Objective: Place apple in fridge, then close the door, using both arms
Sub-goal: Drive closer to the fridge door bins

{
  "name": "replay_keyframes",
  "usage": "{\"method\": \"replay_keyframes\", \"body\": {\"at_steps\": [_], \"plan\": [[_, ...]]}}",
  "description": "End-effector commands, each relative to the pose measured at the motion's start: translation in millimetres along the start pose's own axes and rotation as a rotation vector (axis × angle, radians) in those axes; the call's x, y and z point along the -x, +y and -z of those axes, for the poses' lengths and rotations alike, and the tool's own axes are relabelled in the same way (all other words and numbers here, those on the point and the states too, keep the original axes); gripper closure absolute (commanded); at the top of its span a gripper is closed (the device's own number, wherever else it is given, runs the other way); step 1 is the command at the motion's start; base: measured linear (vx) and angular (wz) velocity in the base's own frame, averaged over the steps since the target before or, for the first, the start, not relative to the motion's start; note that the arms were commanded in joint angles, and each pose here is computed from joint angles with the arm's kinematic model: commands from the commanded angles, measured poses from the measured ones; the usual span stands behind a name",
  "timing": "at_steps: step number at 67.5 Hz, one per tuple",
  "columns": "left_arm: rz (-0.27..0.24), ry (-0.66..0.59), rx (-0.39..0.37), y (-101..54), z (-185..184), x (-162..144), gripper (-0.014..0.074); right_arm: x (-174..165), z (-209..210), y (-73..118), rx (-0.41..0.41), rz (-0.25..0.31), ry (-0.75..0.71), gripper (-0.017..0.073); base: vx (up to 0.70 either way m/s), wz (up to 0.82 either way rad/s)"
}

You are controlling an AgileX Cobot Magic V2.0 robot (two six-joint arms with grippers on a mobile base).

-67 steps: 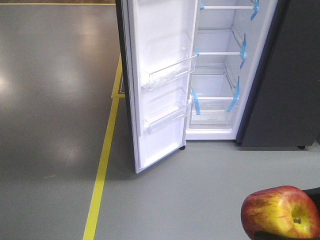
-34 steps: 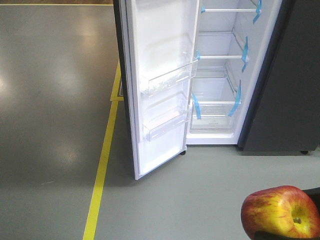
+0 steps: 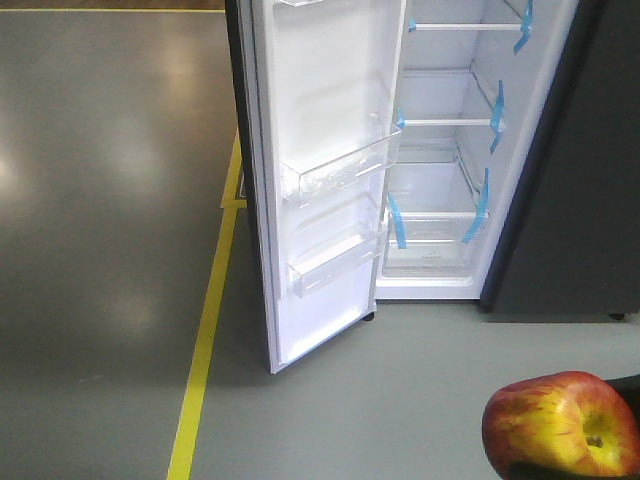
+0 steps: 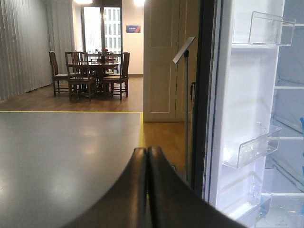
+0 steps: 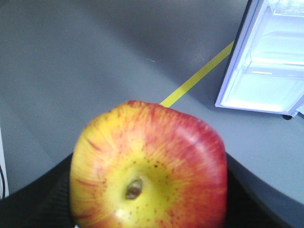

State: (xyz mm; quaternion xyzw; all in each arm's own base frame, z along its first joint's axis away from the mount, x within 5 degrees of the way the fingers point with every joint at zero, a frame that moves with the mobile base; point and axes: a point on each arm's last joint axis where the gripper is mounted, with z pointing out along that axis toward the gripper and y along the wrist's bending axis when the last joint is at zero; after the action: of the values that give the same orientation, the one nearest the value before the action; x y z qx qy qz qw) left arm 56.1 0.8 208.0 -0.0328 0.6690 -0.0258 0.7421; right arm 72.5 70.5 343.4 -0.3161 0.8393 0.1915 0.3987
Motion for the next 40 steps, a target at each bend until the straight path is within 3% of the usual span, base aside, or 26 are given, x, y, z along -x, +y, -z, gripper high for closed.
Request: {"method": "replay_keyframes", "body": {"at_steps": [1,40], "plan": [[0.016,-0.061,-0.011,-0.2,0.9,-1.9,0.0599,12.8,5.5,0.5,-0.001,0.000,-0.097,0.0216,0.09,0.00],[0.016,-0.061,-0.011,-0.2,0.9,-1.9,0.0599,12.8,5.5,0.5,-0.001,0.000,-0.097,0.0216,0.09,-0.01]]}}
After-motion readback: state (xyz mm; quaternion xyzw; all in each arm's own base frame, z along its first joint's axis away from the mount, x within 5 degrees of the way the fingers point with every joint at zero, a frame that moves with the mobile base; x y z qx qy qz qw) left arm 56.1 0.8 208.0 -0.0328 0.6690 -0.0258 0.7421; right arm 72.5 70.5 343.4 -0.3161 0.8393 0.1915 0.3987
